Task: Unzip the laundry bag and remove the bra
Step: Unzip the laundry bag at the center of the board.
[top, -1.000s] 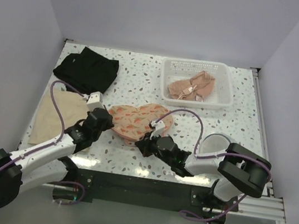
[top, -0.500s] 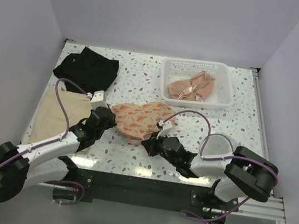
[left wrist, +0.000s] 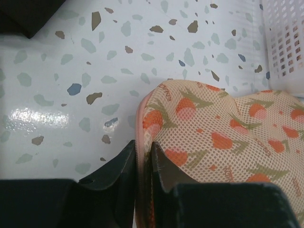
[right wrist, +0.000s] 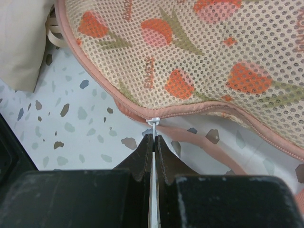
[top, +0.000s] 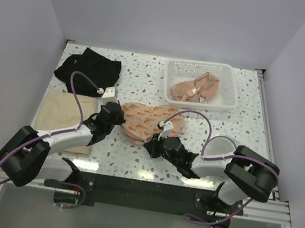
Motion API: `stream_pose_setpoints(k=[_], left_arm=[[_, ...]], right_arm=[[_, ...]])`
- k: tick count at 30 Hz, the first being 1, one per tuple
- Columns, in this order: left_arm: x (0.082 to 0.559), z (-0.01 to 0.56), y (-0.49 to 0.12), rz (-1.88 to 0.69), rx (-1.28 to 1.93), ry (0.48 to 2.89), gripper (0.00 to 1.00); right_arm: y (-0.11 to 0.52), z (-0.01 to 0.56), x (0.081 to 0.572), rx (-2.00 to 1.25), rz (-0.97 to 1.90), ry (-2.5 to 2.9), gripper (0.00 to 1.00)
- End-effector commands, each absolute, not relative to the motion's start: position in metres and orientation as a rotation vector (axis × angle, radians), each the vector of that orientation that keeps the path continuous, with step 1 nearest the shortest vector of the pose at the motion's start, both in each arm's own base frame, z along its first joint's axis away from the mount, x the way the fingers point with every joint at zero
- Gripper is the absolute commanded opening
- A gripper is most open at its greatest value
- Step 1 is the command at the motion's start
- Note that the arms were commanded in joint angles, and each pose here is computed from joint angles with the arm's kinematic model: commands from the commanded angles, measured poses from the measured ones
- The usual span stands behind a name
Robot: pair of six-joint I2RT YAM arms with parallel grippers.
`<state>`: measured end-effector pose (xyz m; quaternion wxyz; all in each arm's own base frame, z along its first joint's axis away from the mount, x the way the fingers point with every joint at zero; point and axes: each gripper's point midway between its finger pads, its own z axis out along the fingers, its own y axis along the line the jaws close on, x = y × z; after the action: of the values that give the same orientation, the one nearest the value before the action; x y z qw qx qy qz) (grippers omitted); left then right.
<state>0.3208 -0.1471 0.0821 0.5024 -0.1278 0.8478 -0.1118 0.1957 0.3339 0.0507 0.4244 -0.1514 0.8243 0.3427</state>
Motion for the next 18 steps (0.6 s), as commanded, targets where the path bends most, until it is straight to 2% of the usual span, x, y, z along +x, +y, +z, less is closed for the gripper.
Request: stream_pose_setpoints(k=[1,8,18], left_arm=[[0.352,0.118,-0.139,-0.235,-0.363,1.909,0.26],[0.353,0.115,-0.131,-0.169,-0.395,1.920,0.45],[0.329,0.108,-0.116,-0.145,-0.435,1.968,0.56]], right_arm=[[0.346,0.058,0.198,-0.414,0.872,2.053,0.00],[0.360,0.067,0.203,-0.432,0.888,2.039,0.00],[0.388,0.082,0.213,-0.470,0.915,2.008,0.00]])
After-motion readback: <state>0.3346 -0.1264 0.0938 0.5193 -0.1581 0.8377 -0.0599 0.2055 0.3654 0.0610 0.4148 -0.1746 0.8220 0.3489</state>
